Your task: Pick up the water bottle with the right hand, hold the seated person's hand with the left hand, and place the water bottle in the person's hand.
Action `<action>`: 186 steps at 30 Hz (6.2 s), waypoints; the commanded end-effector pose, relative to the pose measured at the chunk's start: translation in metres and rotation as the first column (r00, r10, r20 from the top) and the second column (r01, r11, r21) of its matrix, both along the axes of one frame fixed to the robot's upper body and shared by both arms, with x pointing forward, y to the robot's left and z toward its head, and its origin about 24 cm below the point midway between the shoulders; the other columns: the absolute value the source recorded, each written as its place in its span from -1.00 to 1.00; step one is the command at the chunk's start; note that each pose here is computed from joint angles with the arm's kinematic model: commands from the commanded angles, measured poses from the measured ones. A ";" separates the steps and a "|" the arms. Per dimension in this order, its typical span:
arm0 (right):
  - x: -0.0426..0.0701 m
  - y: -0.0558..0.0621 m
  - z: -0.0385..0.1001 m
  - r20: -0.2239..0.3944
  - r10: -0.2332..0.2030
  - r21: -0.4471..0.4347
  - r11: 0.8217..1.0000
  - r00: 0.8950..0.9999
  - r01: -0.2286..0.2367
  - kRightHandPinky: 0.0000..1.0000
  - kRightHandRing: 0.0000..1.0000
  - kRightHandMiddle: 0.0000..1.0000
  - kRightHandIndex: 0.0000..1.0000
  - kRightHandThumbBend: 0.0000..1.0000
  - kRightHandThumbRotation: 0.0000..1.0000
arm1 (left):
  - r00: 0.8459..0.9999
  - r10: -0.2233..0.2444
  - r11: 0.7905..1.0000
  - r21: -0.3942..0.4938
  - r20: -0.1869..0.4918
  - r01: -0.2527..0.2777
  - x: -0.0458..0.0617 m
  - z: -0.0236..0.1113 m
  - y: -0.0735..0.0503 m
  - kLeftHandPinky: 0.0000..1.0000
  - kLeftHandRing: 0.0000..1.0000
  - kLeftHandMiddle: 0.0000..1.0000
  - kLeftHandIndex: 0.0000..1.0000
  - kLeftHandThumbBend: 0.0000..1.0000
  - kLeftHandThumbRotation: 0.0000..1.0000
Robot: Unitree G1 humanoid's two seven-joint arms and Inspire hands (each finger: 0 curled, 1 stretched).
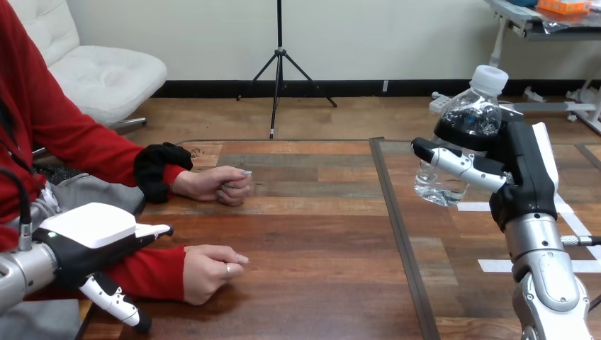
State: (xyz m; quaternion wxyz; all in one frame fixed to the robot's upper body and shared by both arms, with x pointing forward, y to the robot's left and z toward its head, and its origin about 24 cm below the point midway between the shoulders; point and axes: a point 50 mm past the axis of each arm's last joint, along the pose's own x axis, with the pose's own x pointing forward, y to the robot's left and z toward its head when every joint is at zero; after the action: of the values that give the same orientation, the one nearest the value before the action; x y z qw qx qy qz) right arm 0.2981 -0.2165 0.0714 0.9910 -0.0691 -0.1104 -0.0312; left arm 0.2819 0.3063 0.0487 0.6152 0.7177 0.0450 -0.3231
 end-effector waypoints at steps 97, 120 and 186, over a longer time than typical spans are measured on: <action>-0.008 0.008 0.060 0.185 0.092 -0.010 0.996 0.978 -0.091 -0.52 -0.44 -0.28 -0.23 0.48 -1.00 | 0.914 0.206 0.957 -0.269 0.348 -0.113 0.024 -0.029 -0.035 -0.14 -0.04 0.05 0.12 0.58 -0.73; 0.010 0.033 0.027 0.095 0.179 -0.032 0.984 0.979 -0.176 -0.53 -0.43 -0.27 -0.23 0.49 -1.00 | 0.904 0.216 0.901 -0.431 0.369 -0.039 0.025 -0.019 -0.047 -0.07 0.03 0.11 0.17 0.55 -0.62; 0.029 0.094 -0.027 -0.051 0.310 -0.119 0.942 0.949 -0.314 -0.45 -0.35 -0.22 -0.16 0.62 -1.00 | 0.912 0.134 0.799 -0.586 0.387 0.131 0.020 -0.009 -0.086 -0.10 0.03 0.11 0.18 0.52 -0.67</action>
State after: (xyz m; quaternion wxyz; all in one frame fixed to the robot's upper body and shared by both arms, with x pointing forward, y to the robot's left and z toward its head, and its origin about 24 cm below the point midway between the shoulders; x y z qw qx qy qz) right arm 0.3044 -0.1363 0.0041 0.9849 -0.1125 -0.0170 0.1306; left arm 0.2969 0.2445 0.0338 0.7985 0.5630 -0.1466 -0.1546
